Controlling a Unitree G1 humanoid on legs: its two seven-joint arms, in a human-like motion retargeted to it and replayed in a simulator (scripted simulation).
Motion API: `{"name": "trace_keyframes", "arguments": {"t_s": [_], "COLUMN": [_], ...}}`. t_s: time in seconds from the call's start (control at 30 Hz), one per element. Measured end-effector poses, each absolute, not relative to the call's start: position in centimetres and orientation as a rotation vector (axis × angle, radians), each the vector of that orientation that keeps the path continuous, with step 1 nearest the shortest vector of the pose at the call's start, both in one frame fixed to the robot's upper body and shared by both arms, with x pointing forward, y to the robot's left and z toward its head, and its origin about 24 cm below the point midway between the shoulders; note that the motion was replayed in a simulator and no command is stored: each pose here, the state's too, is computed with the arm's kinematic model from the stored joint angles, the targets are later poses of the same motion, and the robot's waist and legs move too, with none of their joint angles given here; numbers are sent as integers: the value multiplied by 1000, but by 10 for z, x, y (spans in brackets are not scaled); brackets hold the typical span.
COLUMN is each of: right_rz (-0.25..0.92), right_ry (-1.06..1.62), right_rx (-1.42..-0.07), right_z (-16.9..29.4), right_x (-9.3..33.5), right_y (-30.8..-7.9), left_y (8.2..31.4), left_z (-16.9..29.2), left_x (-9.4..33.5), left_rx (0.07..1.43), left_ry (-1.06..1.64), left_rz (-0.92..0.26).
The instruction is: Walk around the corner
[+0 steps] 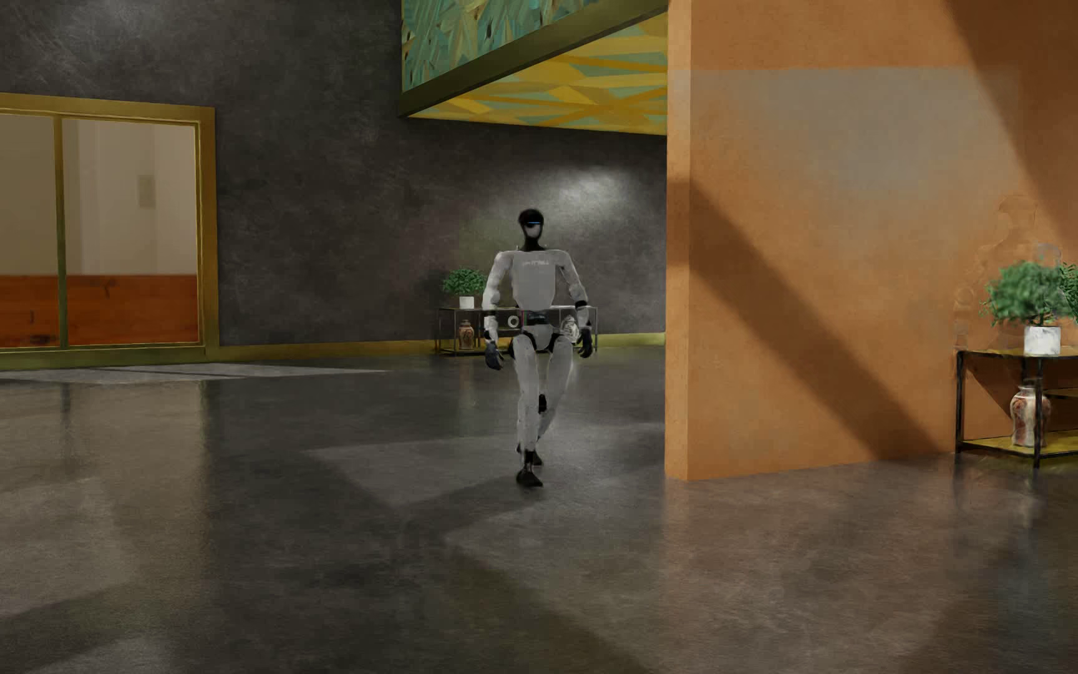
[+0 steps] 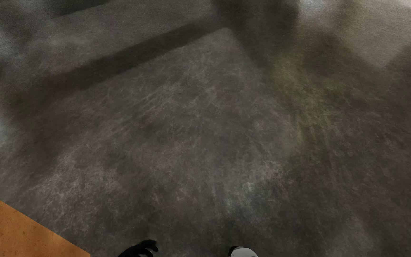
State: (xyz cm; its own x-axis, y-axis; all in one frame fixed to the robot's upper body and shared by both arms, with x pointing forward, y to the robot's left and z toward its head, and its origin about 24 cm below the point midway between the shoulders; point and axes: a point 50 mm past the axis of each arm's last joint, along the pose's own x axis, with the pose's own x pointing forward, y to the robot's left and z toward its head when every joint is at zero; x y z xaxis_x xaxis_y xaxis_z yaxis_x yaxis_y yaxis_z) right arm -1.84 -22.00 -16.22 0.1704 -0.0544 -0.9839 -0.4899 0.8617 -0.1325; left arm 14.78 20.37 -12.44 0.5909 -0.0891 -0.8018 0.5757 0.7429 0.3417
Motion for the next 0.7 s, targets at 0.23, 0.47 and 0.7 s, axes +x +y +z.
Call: {"name": "trace_keyframes", "arguments": {"t_s": [0.23,0.47,0.7], "right_rz": [315,221,178], "right_ry": [1300,989,1248], "right_rx": [-466,-473,-418], "right_z": [-163,-134,-157], "right_x": [9,96,25], "right_y": [-214,-226,-230], "left_y": [185,196,213], "left_z": [-154,-164,-162], "left_x": [77,-19,-17], "left_rx": [530,552,558], "left_ry": [1068,1339,1353], "left_rz": [-452,-545,-476]}}
